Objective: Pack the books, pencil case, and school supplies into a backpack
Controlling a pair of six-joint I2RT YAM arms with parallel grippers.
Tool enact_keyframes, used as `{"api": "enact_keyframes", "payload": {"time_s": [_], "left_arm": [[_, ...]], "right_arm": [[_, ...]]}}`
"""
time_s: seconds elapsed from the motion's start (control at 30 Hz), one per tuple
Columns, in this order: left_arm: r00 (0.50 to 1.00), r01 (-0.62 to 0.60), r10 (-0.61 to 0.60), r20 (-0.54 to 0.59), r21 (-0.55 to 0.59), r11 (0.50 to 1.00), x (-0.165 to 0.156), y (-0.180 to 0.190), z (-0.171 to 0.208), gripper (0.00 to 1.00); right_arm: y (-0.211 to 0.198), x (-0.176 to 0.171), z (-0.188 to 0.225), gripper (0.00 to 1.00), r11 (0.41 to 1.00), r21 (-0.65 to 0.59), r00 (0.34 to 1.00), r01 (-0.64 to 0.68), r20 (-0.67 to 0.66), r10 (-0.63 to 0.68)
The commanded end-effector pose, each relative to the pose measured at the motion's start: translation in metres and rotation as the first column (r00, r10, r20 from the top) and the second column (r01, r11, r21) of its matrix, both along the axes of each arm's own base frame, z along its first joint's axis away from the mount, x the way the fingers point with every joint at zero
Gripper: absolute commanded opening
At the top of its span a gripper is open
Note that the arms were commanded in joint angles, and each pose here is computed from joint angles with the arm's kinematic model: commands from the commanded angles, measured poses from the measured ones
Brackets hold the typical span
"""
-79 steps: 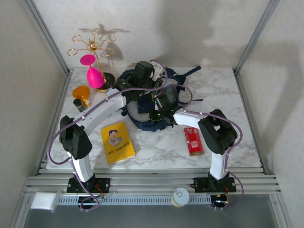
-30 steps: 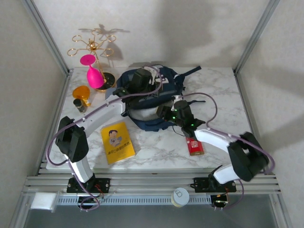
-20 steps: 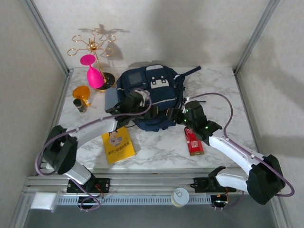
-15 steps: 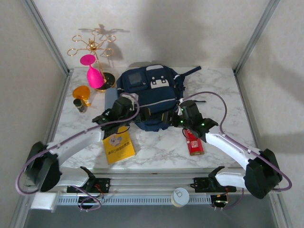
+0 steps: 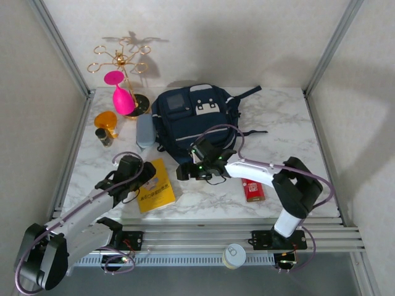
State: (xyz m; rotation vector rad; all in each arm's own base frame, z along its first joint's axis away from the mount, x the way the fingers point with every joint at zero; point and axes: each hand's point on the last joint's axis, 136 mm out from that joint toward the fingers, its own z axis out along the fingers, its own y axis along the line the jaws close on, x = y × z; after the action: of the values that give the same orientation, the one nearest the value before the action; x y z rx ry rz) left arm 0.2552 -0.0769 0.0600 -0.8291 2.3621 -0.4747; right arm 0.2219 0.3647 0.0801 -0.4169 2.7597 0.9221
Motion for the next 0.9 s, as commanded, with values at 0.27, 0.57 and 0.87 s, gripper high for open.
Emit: {"api": "enact_keyframes", "payload": {"time_s": [0.27,0.57,0.87], "left_arm": [[0.978,-0.155,0.173,-0.113,0.157,0.975,-0.032,0.044,-0.029,0.72],[0.984,-0.065,0.075,-0.159,0.07,0.995,-0.041,0.025,-0.051,0.63],[0.978,-0.069,0.083,-0.191,0.078,0.995,-0.054,0.029,-0.066,0.57]], "right_arm": [[0.065,-0.022,-0.024,0.71,0.996,0.023,0.991,-0.082,-0.109,0.084],[0.081,-0.029,-0.053,0.62,0.994,0.004,0.98,-0.108,-0.166,0.107],[0.101,-0.038,-0.021,0.59,0.982,0.107,0.97,-0.156,-0.169,0.173]]}}
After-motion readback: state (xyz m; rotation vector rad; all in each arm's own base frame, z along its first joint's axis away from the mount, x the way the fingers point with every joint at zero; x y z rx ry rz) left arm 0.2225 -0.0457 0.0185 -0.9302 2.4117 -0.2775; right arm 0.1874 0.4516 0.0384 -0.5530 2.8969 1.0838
